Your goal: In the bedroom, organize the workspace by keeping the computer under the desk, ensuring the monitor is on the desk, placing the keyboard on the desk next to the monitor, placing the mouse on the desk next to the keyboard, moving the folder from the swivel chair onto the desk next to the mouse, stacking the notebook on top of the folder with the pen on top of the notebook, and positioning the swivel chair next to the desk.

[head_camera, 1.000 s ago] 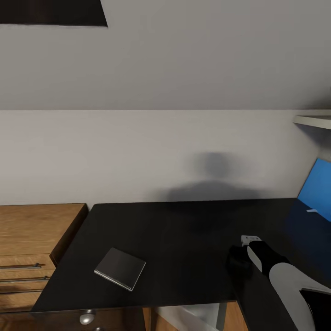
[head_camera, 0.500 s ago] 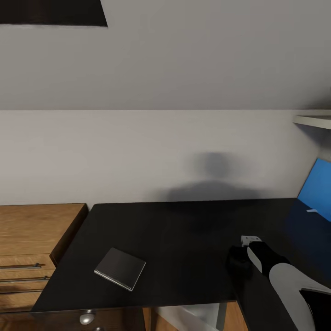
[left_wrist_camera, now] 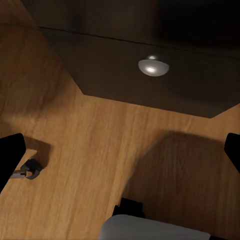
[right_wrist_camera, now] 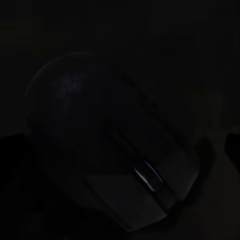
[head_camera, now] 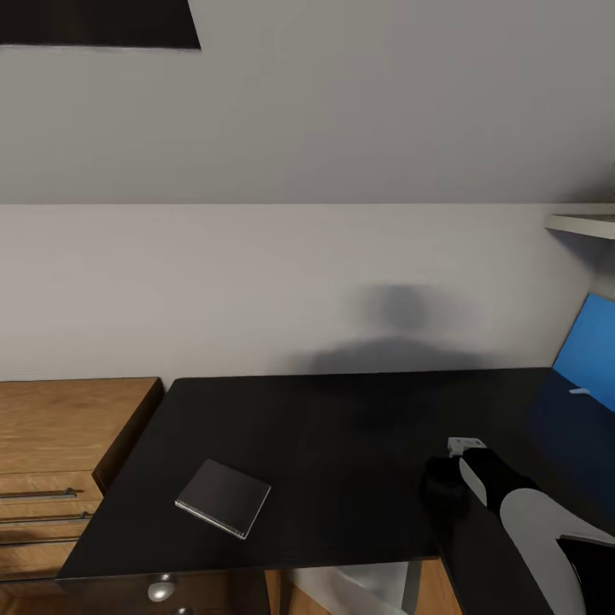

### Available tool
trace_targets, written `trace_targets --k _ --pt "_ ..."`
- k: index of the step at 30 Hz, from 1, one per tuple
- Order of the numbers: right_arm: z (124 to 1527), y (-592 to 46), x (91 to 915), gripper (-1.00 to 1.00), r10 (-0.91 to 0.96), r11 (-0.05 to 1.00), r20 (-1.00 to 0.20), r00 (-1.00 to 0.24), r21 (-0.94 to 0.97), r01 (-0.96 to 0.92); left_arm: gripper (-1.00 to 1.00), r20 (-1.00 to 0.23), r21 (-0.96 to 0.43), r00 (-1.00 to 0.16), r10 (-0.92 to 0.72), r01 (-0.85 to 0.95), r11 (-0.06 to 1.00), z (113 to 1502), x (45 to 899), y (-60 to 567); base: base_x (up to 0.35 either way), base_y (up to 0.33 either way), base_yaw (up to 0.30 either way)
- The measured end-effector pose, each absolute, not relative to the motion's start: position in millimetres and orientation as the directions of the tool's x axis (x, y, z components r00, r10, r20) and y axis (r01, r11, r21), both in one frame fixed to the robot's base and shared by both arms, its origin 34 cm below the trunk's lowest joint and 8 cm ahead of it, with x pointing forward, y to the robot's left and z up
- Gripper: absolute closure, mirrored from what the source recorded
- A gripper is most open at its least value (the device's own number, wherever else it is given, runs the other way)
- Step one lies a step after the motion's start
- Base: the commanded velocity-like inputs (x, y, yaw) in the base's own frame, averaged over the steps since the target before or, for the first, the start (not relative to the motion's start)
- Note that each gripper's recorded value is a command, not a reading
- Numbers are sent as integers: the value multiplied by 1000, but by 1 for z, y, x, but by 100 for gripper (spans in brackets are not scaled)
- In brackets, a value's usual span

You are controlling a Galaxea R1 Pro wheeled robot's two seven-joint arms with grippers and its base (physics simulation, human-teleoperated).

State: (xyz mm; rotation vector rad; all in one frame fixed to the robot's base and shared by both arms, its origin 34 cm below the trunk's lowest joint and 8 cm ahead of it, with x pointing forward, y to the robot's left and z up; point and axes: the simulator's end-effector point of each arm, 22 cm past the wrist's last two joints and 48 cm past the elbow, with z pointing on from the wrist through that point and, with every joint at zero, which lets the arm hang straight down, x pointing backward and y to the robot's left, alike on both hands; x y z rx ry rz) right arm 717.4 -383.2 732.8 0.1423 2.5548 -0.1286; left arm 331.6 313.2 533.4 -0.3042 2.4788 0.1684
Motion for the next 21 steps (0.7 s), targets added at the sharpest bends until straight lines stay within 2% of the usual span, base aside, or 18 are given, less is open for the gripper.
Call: trace_targets --k 8,9,21 --pt "733 -383 717 -100 74 990 -551 -831 -62 129 -100 -606 48 -776 -178 -258 965 534 332 313 0 0 0" --pt "733 -383 717 100 74 990 -551 -831 -62 129 -100 -606 47 -776 -178 -258 965 534 332 313 0 0 0" --pt "734 -384 719 100 46 990 -551 -833 -86 111 -100 -606 48 -775 -178 -259 965 534 332 314 0 0 0"
